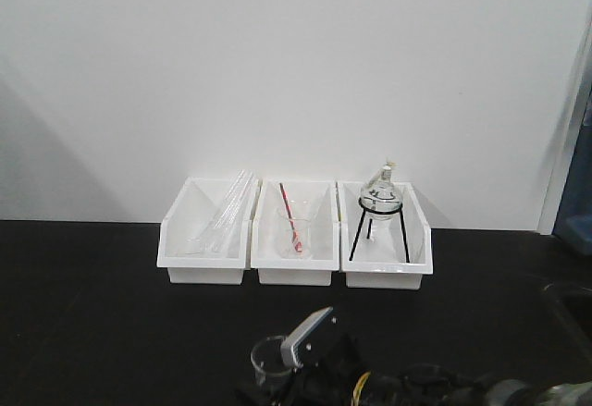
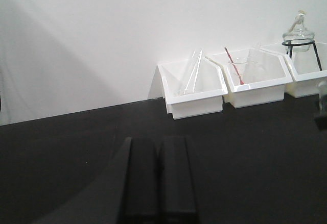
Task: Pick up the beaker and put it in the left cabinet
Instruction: 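Close the right gripper around the clear glass beaker, then lift the beaker with the right gripper off the bench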
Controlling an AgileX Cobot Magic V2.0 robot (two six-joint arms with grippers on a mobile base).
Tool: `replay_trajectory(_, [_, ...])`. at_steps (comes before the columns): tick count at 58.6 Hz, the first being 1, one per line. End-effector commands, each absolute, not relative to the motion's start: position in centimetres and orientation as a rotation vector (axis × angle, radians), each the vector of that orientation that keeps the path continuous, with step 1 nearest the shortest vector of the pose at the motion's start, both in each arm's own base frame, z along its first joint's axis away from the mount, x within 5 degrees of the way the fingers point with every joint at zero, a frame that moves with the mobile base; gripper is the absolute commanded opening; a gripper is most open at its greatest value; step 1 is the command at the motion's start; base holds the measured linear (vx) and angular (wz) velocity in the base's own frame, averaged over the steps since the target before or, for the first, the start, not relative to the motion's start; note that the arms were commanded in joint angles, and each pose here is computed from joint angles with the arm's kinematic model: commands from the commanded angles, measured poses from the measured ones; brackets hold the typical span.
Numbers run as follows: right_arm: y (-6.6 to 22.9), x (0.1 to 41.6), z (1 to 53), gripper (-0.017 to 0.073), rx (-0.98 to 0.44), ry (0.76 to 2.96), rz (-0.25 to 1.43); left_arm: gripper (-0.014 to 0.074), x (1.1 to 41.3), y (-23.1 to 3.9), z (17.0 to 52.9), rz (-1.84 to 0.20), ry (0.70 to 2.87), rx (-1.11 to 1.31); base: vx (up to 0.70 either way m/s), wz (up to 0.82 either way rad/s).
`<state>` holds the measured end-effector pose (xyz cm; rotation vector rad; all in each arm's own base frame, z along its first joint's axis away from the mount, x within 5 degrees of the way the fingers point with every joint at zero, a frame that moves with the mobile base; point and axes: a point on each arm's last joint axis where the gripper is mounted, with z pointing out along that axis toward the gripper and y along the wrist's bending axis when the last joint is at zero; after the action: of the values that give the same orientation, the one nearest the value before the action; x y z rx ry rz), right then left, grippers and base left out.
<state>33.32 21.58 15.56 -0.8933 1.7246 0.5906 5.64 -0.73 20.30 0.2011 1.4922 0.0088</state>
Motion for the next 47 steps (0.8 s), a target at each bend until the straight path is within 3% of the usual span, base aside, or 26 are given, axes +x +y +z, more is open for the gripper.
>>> replay_trajectory(1, [21.3,32.8,22.4,0.0080,-0.807,1.567,0.624,0.0001,5.5,-0.7,20.5,0.002,1.416,0.189,0.00,0.00])
replay_trajectory(15, [19.1,30.7,29.3,0.0038,-0.730,1.542,0.517,0.0001,5.5,-0.7,20.5,0.002,1.416,0.189,0.00,0.00])
replay_trajectory(16, [18.0,29.4,32.0,0.0015,-0.663,1.543,0.507,0.0001,5.5,-0.7,20.5,0.002,1.416,0.189,0.00,0.00])
replay_trajectory(18, [17.9,29.1,32.5,0.0010,-0.650,1.537,0.512,0.0001,5.5,-0.7,20.5,0.002,1.416,0.189,0.00,0.00])
replay_trajectory(47, [19.8,26.8,33.2,-0.0001,-0.707,1.553,0.531,0.0001,5.5,-0.7,20.5,0.002,1.416,0.189,0.00,0.00])
